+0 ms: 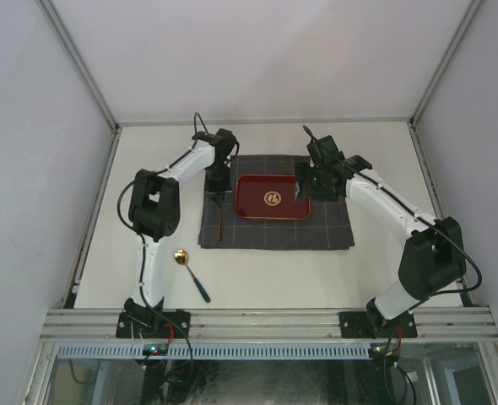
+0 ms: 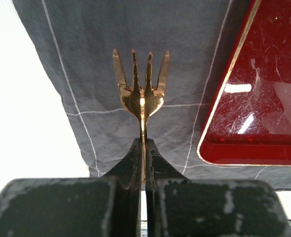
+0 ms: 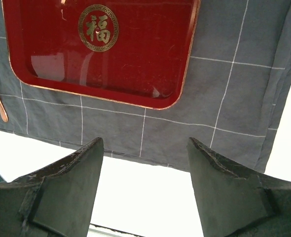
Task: Set the dinner table for one person
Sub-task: Place the fork on the napkin.
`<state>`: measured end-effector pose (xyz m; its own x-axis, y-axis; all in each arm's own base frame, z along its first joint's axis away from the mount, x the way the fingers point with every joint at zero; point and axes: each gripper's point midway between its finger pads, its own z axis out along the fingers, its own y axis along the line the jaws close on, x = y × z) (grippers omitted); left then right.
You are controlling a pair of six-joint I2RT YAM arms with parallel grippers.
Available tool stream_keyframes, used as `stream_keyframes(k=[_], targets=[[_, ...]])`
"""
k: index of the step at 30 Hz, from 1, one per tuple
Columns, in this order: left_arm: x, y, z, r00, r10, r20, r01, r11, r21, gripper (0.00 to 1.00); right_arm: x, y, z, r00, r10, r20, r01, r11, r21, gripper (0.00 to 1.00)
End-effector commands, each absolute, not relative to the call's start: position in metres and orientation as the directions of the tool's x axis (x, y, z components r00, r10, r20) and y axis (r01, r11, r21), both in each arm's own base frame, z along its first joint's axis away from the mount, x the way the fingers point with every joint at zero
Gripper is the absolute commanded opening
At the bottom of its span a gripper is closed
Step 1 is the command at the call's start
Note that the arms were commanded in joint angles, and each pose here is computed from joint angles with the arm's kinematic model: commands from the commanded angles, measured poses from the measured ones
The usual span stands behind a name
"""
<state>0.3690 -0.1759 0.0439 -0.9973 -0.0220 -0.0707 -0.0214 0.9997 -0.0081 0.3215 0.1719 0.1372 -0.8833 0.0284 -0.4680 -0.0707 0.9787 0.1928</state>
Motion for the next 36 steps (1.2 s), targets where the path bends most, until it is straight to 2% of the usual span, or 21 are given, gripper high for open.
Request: stream_keyframes(k=[1,16,36], targets=[[0.385,-0.174,0.055,-0.995,-0.014,-0.1,-0.012,1.0,-0.024,0.0,0.331,0.172,0.168,-0.84,0.043,-0.542,-0.091,0.971,0.219,0.68],[0.412,-0.175,0.061,-0.991,-0.017,-0.134,-0.015,1.0,-0.016,0.0,0.333,0.164,0.166,-0.844,0.045,-0.535,-0.085,0.972,0.217,0.68],[0.406,-0.177,0.037,-0.997,-0.016,-0.071,-0.014,1.0,-0.024,0.0,0.332,0.161,0.163,-0.849,0.049,-0.526,-0.078,0.973,0.217,0.68]])
